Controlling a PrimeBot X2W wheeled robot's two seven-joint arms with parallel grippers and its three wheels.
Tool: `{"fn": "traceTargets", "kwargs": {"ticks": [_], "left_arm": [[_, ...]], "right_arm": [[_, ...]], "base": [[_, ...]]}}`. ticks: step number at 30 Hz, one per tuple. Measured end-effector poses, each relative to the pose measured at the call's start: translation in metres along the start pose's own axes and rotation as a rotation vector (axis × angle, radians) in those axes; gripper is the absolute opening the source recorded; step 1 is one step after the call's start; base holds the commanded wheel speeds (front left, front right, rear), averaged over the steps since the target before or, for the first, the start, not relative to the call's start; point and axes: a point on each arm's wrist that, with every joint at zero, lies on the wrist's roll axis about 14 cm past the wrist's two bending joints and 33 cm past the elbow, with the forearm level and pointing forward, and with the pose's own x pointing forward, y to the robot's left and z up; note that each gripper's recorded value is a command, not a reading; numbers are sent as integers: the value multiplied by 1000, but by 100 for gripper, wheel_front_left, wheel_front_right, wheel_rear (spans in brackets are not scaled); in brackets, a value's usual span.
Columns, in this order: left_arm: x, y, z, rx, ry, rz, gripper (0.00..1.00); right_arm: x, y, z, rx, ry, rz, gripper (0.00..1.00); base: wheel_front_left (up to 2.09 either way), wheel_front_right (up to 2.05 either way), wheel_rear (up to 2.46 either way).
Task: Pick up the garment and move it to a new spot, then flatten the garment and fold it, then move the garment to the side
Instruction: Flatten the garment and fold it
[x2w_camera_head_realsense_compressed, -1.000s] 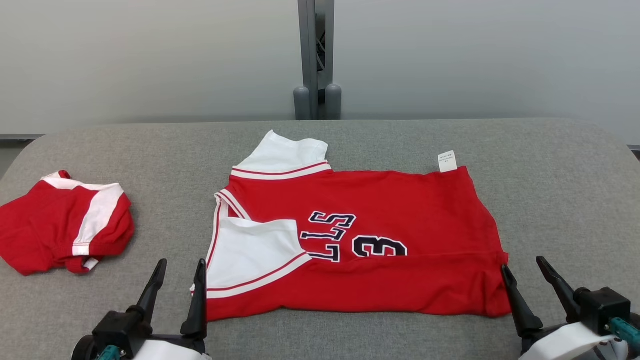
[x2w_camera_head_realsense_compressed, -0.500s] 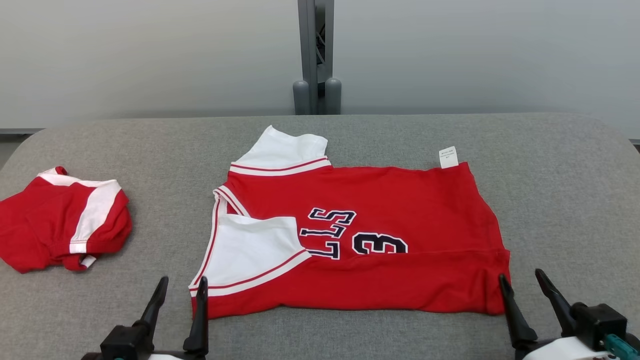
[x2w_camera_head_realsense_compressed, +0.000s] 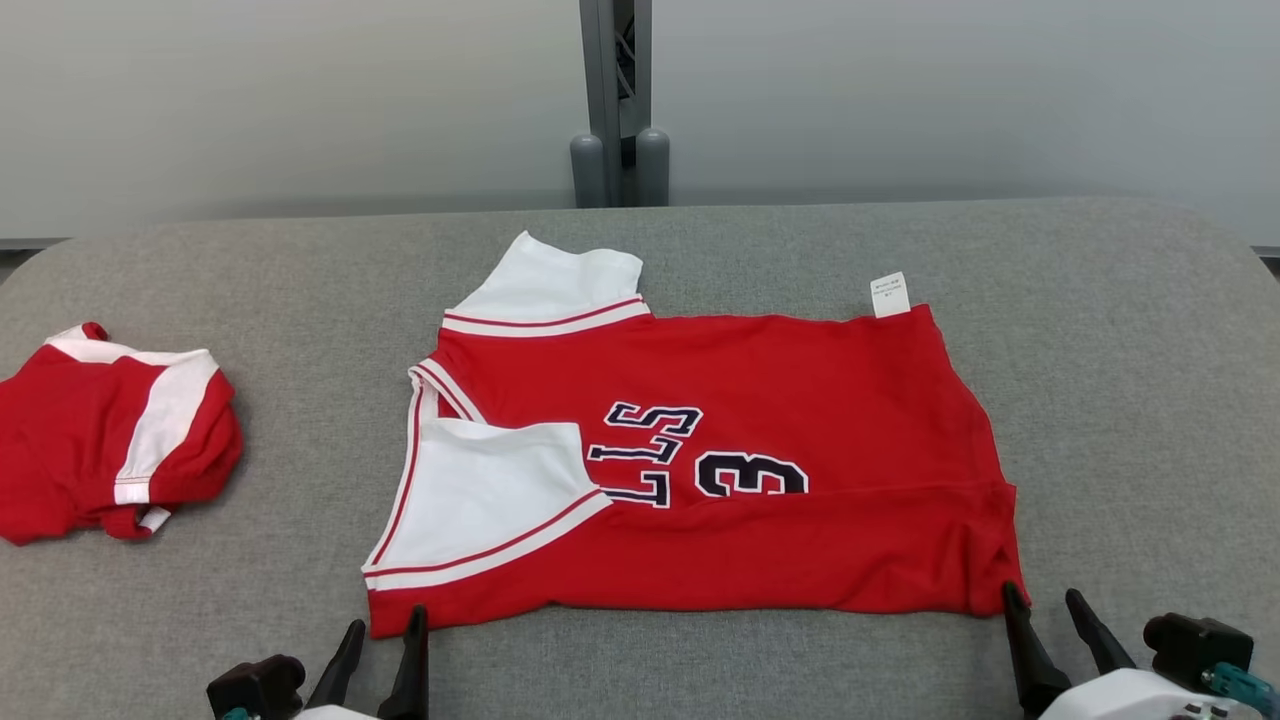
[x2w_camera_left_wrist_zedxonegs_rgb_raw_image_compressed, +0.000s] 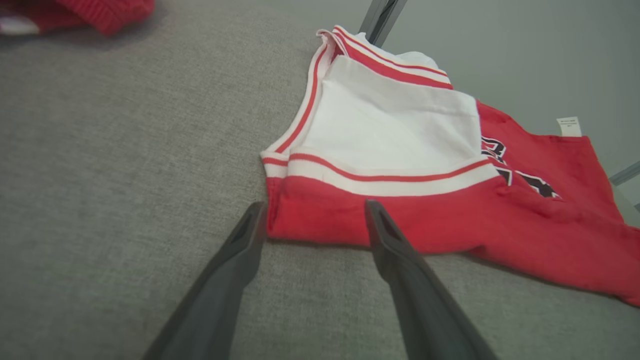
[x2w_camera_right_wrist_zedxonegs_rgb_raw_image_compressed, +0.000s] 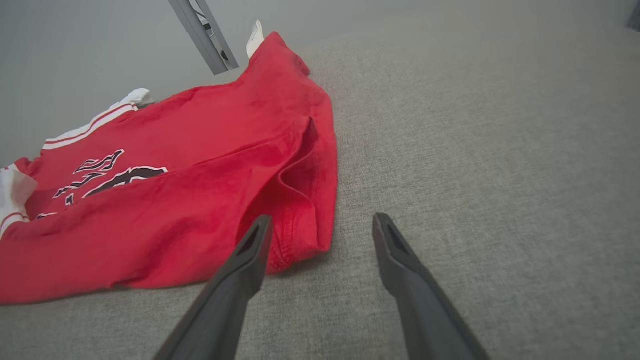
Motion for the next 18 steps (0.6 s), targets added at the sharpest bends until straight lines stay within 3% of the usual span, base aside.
{"fn": "traceTargets", "kwargs": {"ticks": [9,18], "left_arm": [[13,-5,-7,-71,43,-5,100],[21,-11,-8,-101,51,-19,100]], "right_arm": [[9,16,-16,128,87,33,100],[15,27,-23,171,127,71,100]], "base": [[0,0,0],[0,0,0]]}}
